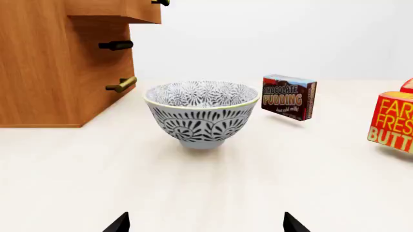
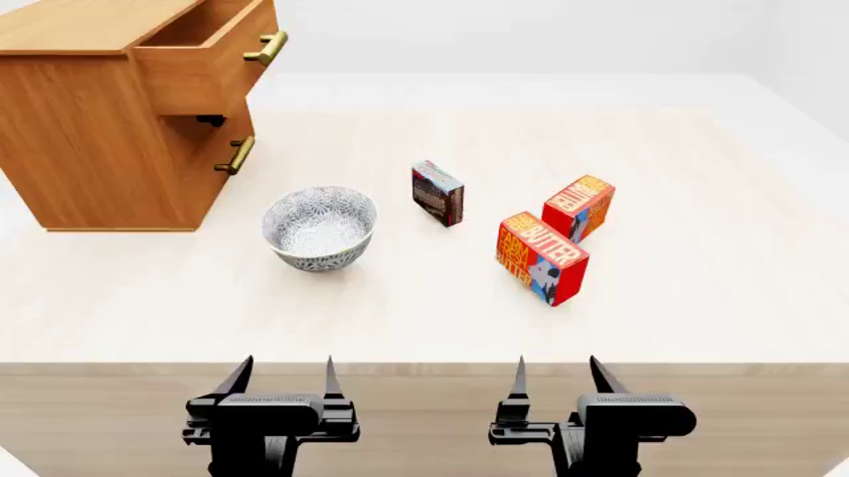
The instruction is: Put the chocolate pudding in the top drawer of the cabinet and close it.
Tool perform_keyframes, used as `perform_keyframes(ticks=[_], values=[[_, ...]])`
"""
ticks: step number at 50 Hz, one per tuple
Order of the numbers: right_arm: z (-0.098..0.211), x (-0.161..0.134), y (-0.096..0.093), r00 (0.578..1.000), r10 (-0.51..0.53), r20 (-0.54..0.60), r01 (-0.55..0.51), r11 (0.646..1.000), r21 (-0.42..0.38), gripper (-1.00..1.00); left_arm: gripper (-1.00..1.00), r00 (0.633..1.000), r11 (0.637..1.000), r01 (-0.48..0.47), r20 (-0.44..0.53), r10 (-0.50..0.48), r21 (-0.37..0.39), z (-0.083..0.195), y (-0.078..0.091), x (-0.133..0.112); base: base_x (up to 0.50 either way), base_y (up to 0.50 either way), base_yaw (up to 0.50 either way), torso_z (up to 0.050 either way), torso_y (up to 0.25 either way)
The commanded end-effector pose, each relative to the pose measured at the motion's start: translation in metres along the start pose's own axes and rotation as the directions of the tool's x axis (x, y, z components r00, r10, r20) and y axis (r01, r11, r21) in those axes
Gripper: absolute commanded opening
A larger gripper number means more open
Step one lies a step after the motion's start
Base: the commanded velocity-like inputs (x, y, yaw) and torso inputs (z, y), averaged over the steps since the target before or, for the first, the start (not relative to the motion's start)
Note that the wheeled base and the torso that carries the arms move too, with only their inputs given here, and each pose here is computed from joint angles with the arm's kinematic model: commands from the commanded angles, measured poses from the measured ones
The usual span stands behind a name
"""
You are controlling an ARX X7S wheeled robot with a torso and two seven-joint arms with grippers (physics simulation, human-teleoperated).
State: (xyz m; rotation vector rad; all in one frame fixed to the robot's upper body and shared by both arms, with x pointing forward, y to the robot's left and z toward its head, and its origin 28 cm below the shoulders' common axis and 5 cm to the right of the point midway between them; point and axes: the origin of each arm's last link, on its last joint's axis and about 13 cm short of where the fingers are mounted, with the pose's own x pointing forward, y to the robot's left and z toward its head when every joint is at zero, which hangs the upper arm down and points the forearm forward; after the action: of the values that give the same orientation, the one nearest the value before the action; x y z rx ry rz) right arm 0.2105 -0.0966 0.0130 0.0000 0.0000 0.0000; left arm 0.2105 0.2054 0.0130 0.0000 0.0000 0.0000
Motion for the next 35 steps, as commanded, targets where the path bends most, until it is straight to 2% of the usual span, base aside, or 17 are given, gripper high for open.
perform_keyframes(ticks=[1,18,35], values=[[0.0015,-0.0006,0.0001,1.000,0.002,0.004,-0.002,1.000,0.007,1.00,1.00,1.000,1.000,-0.005,0.010,0.005,0.003,0.0006,0.0007,0.0008,0.00,0.00,0.00,0.000,0.000],[0.0066,-0.0061,-0.0020,1.000,-0.017,0.022,0.018,1.000,-0.024,1.00,1.00,0.998,1.000,-0.025,0.060,0.026,-0.018,0.0101,0.0061,0.0049,0.00,0.00,0.00,0.000,0.000],[0.0089,-0.0059,0.0032,1.000,0.001,0.020,0.000,0.999,-0.046,1.00,1.00,0.997,1.000,-0.025,0.075,0.026,-0.012,0.0104,0.0090,0.0030,0.00,0.49,0.00,0.000,0.000]])
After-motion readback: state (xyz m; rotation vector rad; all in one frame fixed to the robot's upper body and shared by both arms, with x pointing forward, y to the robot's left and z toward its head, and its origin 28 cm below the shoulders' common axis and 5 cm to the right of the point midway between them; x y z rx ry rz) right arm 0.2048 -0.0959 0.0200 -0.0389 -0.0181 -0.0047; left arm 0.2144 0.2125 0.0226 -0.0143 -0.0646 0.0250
